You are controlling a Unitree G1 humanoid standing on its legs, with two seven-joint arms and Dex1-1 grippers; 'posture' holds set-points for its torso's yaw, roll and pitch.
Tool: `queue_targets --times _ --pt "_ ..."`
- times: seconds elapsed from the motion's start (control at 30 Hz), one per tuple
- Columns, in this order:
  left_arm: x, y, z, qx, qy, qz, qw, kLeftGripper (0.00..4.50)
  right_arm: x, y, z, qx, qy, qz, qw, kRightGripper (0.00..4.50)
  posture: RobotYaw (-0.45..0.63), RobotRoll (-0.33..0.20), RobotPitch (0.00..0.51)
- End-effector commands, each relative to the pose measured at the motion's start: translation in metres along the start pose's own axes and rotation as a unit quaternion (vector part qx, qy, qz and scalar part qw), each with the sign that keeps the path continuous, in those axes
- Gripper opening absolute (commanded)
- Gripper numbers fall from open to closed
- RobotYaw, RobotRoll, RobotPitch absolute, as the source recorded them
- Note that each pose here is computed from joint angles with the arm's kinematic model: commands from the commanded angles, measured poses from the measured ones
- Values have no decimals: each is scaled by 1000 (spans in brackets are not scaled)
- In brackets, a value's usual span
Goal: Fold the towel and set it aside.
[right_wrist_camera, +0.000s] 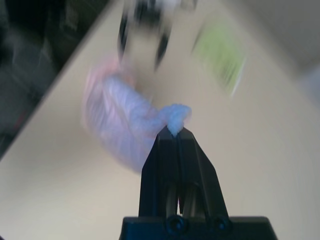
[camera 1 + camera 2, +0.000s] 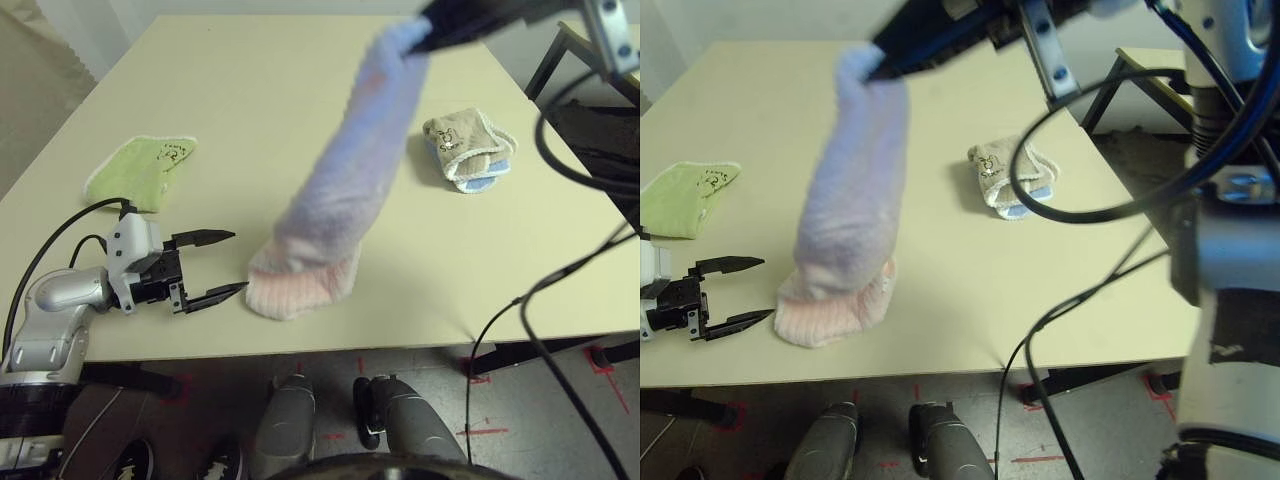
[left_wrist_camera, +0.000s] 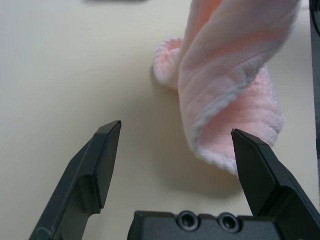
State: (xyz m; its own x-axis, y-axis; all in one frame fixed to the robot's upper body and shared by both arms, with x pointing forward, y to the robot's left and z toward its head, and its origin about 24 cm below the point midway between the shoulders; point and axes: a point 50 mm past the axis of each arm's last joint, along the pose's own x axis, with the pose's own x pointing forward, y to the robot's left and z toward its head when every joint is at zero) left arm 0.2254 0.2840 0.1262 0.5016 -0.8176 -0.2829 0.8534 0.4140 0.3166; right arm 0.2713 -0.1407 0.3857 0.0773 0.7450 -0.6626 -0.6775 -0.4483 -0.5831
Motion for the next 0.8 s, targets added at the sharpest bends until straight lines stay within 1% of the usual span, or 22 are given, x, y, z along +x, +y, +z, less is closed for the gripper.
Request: queue_targets --times 0.03,0.1,0.17,0.2,0.23,0.27,0.3,0.37,0.4,0.43,0.47,0.57,0.7,0.8 --pt "6 -3 -3 -1 0 -15 1000 4500 -13 -11 -34 -26 165 -11 986 18 97 0 121" --pt "6 -4 -5 -2 1 -17 1000 4500 -27 -27 -37 -60 218 -46 973 18 98 0 123" --pt "7 -4 -6 -3 1 -18 1000 4500 -36 -46 -25 -143 243 -116 952 18 98 0 123" --pt "7 -5 -6 -3 2 -18 1000 4500 -37 -52 -18 -177 238 -138 945 18 100 0 123" --pt "7 -5 -7 -3 2 -19 1000 4500 -35 -58 -4 -210 199 -158 944 18 100 0 123" --pt "7 -5 -7 -3 2 -19 1000 4500 -28 -63 17 -248 117 -160 948 18 103 0 121" --pt "7 -5 -7 -3 3 -19 1000 4500 -24 -64 32 -276 58 -159 946 18 103 0 120" --pt "7 -5 -7 -3 3 -19 1000 4500 -17 -61 51 -314 -20 -147 938 18 103 0 120" --pt "7 -5 -7 -3 2 -19 1000 4500 -12 -57 60 -334 -64 -143 930 18 101 0 117" --pt "8 -5 -8 -3 1 -19 1000 4500 -9 -51 64 -351 -86 -134 923 18 104 0 116" --pt "8 -5 -8 -2 1 -18 1000 4500 -6 -47 63 -358 -94 -126 920 18 102 0 115" --pt "10 -4 -8 -1 -1 -19 1000 4500 -5 -38 45 -335 -67 -110 933 18 102 0 115" --pt "13 -2 -8 1 -3 -20 1000 4500 -4 -27 16 -282 9 -69 957 18 92 0 115" --pt "15 -1 -9 1 -5 -25 1000 4500 -7 -24 8 -263 33 -60 962 18 86 0 116"
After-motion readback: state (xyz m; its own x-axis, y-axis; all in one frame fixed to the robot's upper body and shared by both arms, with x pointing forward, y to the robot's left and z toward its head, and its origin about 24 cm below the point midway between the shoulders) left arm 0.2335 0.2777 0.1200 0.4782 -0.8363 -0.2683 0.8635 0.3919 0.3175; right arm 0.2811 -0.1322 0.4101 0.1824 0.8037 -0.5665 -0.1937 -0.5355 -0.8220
